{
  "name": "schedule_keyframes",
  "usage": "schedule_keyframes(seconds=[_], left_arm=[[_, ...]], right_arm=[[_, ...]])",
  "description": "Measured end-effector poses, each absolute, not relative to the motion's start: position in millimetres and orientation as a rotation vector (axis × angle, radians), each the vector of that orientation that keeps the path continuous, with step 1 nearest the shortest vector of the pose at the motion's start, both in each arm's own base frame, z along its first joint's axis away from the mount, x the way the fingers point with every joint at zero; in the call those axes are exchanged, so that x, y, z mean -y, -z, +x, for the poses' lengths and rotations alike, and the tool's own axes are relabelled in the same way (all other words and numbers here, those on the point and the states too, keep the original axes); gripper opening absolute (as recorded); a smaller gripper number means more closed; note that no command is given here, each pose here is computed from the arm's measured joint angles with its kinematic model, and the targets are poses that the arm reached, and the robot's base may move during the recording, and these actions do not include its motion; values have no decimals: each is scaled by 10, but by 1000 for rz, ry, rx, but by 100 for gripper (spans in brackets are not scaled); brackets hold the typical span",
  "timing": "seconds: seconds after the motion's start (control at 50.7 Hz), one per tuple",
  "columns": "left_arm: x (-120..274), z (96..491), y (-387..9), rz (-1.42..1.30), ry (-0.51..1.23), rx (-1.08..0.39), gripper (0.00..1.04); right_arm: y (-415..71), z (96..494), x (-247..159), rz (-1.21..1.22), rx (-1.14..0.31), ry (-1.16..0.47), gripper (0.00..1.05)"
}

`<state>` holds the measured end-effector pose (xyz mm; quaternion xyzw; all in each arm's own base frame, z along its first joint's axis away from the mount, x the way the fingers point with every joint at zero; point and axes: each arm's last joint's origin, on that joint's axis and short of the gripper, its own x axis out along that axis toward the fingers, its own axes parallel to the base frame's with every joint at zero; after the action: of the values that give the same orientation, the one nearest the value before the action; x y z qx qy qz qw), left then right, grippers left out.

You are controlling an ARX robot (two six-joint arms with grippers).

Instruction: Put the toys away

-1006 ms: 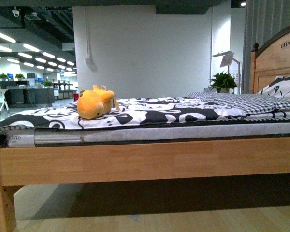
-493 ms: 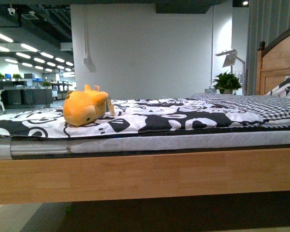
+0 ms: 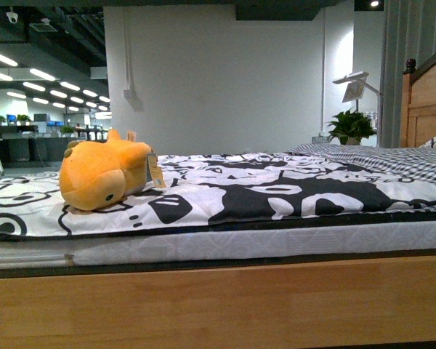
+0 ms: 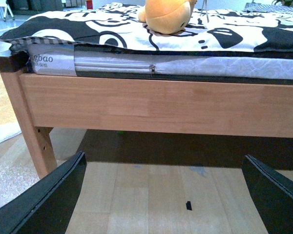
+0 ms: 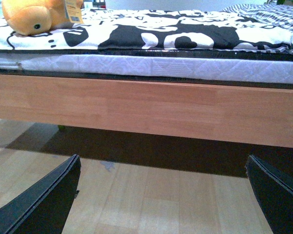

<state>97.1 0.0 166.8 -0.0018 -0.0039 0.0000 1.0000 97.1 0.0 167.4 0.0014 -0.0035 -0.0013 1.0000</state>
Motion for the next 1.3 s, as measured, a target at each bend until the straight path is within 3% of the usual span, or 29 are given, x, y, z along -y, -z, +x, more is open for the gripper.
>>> schedule_keyframes(seconds=[1.301], left_arm=[[1,971,-1668,-4,2,8,99]], right_arm=[[-1674,972,1,3,7,4,104]])
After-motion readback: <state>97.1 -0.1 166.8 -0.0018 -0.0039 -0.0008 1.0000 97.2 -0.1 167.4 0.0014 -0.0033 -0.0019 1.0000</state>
